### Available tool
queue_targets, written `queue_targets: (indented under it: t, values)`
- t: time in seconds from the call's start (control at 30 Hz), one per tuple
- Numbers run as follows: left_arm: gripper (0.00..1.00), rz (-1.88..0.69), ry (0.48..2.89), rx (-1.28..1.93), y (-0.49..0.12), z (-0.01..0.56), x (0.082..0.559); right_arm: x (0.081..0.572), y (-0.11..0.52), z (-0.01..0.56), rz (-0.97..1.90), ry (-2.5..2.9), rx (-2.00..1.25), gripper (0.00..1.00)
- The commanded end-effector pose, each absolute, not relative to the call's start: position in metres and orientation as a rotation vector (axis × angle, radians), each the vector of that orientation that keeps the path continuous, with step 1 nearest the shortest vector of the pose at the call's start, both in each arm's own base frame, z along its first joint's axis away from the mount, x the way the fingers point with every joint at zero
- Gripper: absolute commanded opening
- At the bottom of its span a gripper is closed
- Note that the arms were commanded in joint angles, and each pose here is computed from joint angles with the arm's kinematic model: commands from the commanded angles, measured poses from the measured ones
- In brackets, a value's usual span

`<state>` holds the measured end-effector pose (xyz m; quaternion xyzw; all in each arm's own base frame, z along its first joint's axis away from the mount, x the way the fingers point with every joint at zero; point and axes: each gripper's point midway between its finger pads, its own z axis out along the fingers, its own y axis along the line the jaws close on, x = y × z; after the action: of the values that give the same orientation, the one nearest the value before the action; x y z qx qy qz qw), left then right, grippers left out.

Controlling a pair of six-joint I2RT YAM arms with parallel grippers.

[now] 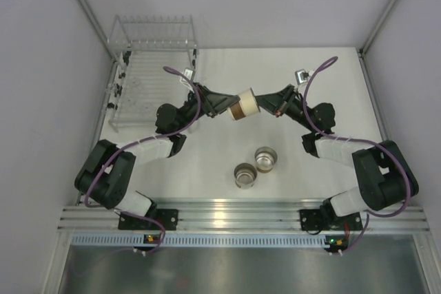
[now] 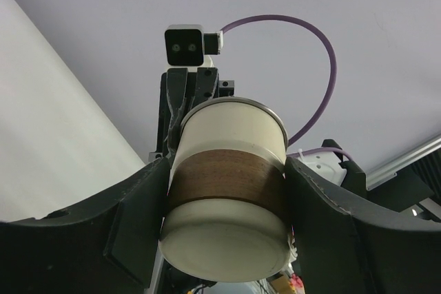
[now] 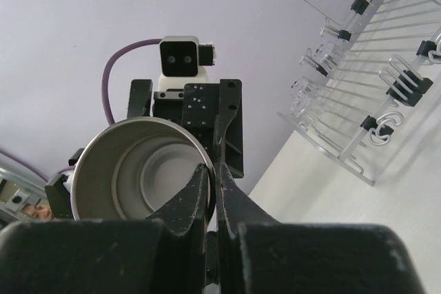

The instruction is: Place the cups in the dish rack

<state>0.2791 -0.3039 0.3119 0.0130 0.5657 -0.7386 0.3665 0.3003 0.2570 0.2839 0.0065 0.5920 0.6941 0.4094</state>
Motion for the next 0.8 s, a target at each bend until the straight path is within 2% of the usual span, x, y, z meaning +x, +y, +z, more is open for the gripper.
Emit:
queue_targets:
  t: [0.0,0.2,0.23,0.37,0.53,0.7,0.73,0.77]
  values:
    - [0.65,-2.016,1.246,0.255,-0.305,0.358,0.222,0.282,0.233,0.360,1.665,1.069,-0.152,0.00]
    - [0.72,-2.036,1.232,0.265,-0.311,0.364,0.216,0.281,0.233,0.358,1.666,1.073,-0.149,0.00]
    - [0.78,-2.039,1.228,0.265,-0.312,0.365,0.216,0.281,0.233,0.358,1.665,1.073,-0.148,0.00]
    - [0.79,-2.046,1.232,0.253,-0.314,0.365,0.218,0.281,0.233,0.356,1.656,1.084,-0.148,0.00]
    - [0.55,-2.061,1.240,0.269,-0.319,0.364,0.217,0.280,0.233,0.355,1.649,1.088,-0.147,0.00]
    - [0.37,-2.064,1.245,0.272,-0.321,0.363,0.218,0.281,0.233,0.354,1.646,1.089,-0.148,0.00]
    - [0.31,-2.062,1.243,0.280,-0.322,0.362,0.218,0.281,0.233,0.354,1.648,1.089,-0.148,0.00]
    - [0.17,-2.065,1.243,0.283,-0.322,0.362,0.218,0.281,0.233,0.354,1.646,1.091,-0.147,0.00]
